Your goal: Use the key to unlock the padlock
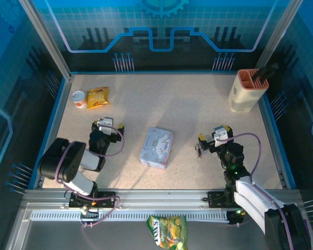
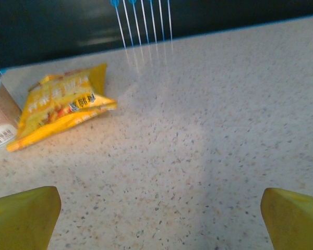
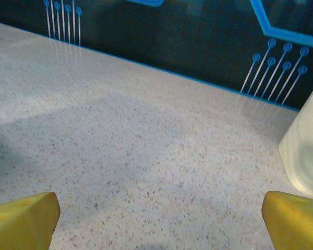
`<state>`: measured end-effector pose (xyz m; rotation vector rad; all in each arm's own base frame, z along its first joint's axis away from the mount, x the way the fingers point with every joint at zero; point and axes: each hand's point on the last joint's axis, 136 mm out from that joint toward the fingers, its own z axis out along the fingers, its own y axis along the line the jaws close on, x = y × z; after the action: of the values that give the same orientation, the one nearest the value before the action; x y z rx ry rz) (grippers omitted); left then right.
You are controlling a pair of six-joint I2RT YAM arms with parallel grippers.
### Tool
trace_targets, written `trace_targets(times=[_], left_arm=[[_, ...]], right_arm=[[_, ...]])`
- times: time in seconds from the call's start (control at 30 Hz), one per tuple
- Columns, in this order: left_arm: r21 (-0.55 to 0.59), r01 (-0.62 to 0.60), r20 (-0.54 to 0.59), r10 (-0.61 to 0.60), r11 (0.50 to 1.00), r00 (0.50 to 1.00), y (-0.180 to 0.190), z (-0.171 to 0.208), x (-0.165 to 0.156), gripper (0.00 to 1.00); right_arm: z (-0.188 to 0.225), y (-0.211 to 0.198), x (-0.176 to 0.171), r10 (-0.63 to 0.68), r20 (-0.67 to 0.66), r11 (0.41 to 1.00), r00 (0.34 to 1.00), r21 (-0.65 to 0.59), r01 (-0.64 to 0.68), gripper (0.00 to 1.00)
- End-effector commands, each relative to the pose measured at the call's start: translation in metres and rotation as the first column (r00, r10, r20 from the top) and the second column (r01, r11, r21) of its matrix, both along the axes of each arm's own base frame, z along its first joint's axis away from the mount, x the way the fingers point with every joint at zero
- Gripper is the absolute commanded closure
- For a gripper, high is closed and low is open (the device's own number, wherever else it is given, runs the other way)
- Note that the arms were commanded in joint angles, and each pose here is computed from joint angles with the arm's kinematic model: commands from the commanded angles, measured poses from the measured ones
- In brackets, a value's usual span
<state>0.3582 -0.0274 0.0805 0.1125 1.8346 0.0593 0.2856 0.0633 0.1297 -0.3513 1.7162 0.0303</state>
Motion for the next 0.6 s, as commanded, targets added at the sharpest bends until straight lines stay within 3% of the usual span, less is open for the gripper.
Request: trace_targets(times=[0.0, 0.23, 0.4, 0.57], left_arm=[[-0.082, 0.023, 0.065, -0.017, 0.996, 0.998, -0.002, 0.024, 0.018, 0.01], [-0.11, -0.138, -0.017, 0.137, 0.984, 0.99, 0.025, 0.02, 0.035, 0.01], [-0.113, -0.147, -0.018, 0.146, 0.983, 0.989, 0.027, 0.02, 0.036, 0.01], [-0.111, -0.148, -0.017, 0.147, 0.983, 0.989, 0.027, 0.02, 0.035, 0.01]], right_arm=[[0.015, -0.012, 0.011, -0.075, 0.017, 0.996, 0.997, 0.051, 0.074, 0.0], [0.006, -0.024, 0.032, -0.157, -0.084, 0.985, 0.984, 0.06, 0.162, 0.0], [0.0, -0.034, 0.052, -0.213, -0.131, 0.971, 0.968, 0.08, 0.225, 0.0], [0.001, -0.036, 0.068, -0.19, -0.109, 0.971, 0.976, 0.129, 0.203, 0.0]])
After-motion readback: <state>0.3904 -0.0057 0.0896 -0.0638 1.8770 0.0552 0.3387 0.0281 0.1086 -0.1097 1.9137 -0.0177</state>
